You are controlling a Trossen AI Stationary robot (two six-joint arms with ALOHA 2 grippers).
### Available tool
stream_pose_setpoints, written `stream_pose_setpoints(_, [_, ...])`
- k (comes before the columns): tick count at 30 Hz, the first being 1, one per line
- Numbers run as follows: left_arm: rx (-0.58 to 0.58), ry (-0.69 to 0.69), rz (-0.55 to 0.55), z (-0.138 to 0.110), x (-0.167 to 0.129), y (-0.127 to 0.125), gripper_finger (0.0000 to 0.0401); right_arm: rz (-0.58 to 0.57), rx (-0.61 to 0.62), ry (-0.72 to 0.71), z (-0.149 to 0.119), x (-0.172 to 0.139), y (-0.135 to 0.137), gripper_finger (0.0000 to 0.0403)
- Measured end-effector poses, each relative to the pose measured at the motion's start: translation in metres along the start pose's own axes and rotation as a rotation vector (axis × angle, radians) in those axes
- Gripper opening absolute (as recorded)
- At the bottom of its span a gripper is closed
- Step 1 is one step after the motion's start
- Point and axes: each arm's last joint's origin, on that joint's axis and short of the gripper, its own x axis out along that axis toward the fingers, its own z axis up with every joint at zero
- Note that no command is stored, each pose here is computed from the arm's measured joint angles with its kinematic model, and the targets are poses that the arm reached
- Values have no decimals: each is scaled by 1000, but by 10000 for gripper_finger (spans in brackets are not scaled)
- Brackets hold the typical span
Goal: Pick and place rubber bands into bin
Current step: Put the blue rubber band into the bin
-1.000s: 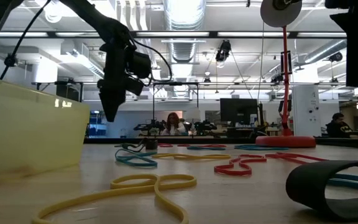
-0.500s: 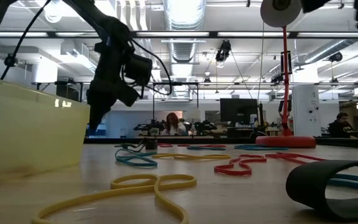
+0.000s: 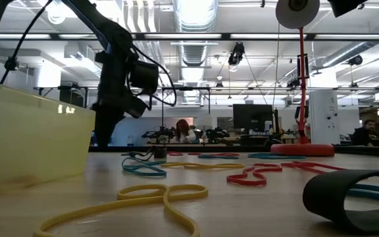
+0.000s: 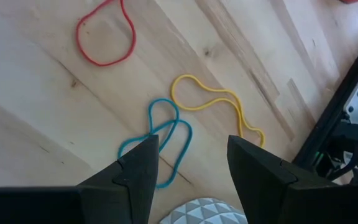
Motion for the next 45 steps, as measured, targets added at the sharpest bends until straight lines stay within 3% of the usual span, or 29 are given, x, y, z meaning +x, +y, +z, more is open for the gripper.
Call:
stream_pose_setpoints(4, [-55, -31, -12, 15, -6, 9, 168, -6, 1, 2, 0, 1, -5, 178])
stream_pose_setpoints(9, [-222, -104, -38, 33, -19, 30, 168, -3, 30, 2, 1, 0, -16, 177])
stream_pose_setpoints(16, [-360, -31, -239, 51, 6, 50, 168, 27, 107, -23, 4, -7, -28, 176])
stream_pose_setpoints(23, [-371, -6, -231, 53, 15, 52, 168, 44, 180, -21, 5, -11, -33, 174])
stream_pose_setpoints(31, [-329, -151, -88, 56, -19, 53, 168, 18, 163, -25, 4, -5, -33, 171])
stream_pose_setpoints(45, [-331, -123, -55, 62, -3, 55, 168, 6, 165, -22, 2, 0, -33, 171])
